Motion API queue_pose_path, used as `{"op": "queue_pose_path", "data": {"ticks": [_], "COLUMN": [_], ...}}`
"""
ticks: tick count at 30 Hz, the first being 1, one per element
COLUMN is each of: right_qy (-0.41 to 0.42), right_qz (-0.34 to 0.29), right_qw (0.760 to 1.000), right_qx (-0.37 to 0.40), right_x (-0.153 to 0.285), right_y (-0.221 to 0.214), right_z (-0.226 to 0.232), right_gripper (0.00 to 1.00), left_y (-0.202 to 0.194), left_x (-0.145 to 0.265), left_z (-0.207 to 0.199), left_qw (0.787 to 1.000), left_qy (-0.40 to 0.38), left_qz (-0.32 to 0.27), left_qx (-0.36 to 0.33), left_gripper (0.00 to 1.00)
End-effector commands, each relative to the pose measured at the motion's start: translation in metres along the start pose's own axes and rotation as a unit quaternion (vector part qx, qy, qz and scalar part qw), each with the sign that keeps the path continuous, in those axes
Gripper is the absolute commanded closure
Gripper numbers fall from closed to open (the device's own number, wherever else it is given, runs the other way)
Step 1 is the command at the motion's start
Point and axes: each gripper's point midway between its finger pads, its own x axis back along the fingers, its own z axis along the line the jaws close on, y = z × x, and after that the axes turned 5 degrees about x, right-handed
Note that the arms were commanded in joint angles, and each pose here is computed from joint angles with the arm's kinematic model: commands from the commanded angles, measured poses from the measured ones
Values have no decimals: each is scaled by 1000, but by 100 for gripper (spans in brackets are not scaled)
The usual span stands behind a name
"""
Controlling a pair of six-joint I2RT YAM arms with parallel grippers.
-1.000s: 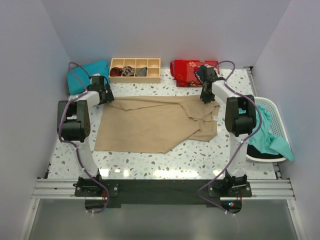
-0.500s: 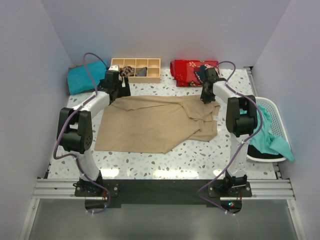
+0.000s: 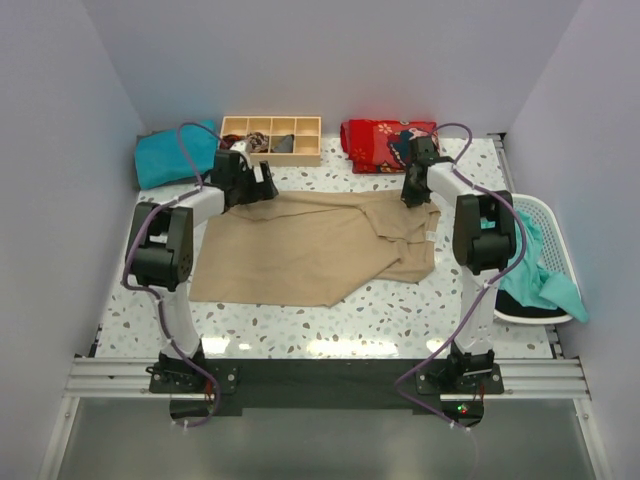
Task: Fold and stack the t-shirts
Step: Fold the flattened tshirt in 1/3 of the way
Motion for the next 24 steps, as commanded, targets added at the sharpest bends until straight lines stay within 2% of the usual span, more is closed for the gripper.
{"op": "queue_pose_path", "data": {"ticks": [1,6,7,11,20,24], "right_qy": [11,6,1,-9,-21,-23], "right_qz": [1,5,3,4,12,16], "right_qw": [1000,1000,1000,1000,1000,1000], "right_qx": [4,7,6,7,8,10], "right_x": [10,10,10,10,5,4], "right_y": [-1,-2,-1,-2,-6,-8], "right_z": [0,-1,-3,-7,-10,-11], "right_gripper": [100,100,100,100,100,100], "left_y": [10,-3,-12,-15,-25,-38], "left_x": [-9,-11,-8,8,29,41], "left_z": [-38,-16,-7,16,47,67], "left_qw": [994,999,999,999,991,980], "left_qy": [-103,-46,-26,36,118,169], "left_qz": [-6,14,29,31,56,97], "left_qx": [28,24,23,1,-30,-47], "left_gripper": [0,0,0,0,0,0]}}
